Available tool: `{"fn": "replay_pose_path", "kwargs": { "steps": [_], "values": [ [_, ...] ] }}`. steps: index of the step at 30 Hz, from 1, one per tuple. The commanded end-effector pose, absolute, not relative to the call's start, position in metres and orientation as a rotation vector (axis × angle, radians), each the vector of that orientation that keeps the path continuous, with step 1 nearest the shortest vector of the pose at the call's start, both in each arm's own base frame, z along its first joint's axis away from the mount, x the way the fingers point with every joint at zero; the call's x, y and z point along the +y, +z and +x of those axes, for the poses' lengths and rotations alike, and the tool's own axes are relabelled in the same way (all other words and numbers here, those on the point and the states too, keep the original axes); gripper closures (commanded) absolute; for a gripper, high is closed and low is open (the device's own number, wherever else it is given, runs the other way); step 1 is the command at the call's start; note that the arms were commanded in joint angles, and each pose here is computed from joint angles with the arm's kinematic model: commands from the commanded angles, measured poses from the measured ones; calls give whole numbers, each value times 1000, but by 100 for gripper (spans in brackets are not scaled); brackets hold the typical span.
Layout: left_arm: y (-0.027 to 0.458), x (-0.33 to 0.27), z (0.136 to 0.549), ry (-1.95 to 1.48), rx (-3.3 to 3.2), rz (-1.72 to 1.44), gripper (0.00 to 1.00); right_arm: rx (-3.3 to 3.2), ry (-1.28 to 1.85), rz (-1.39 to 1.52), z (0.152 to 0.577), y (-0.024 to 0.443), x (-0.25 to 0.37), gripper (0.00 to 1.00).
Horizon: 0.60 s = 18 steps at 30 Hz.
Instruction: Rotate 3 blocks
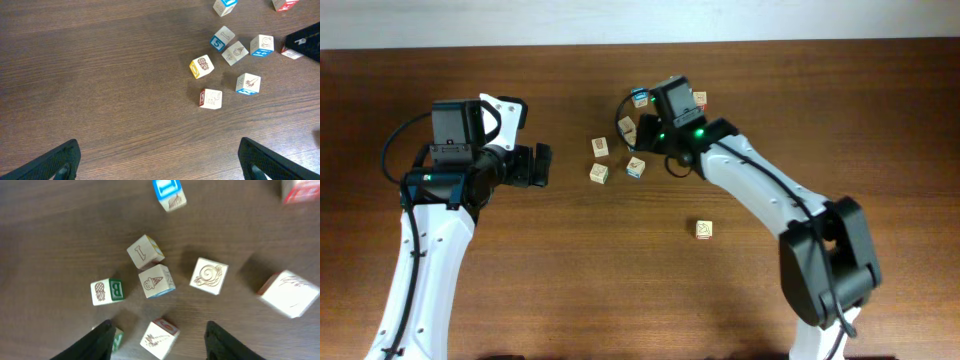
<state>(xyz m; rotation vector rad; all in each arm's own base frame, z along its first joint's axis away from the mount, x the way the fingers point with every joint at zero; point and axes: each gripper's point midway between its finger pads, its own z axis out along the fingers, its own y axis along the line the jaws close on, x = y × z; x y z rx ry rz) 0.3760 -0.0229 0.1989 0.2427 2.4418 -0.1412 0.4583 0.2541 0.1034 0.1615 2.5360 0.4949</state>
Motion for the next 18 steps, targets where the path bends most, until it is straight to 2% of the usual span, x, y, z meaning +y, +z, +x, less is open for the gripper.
{"fn": "replay_pose_path", "kwargs": {
  "steps": [1, 6, 7, 13, 14, 16, 18],
  "values": [
    [206, -24, 380, -155, 2425, 230, 1, 2523, 489, 294, 458, 89, 269, 46],
    [206, -24, 380, -155, 2425, 230, 1, 2589, 416, 254, 448, 38, 288, 48],
    [206, -23, 380, -155, 2425, 229, 1, 2601, 406, 250, 446, 31, 289, 51],
    [206, -24, 380, -156, 2425, 230, 1, 2656, 356, 245, 437, 16, 283, 62],
    [206, -24, 380, -156, 2426, 230, 1, 2673, 379, 172, 434, 15, 287, 62],
    [206, -24, 380, -156, 2426, 230, 1, 2672, 416, -168, 428, 17, 301, 50],
    [206, -24, 380, -156, 2425, 230, 1, 2659, 415, -340, 425, 18, 303, 48]
  ]
}}
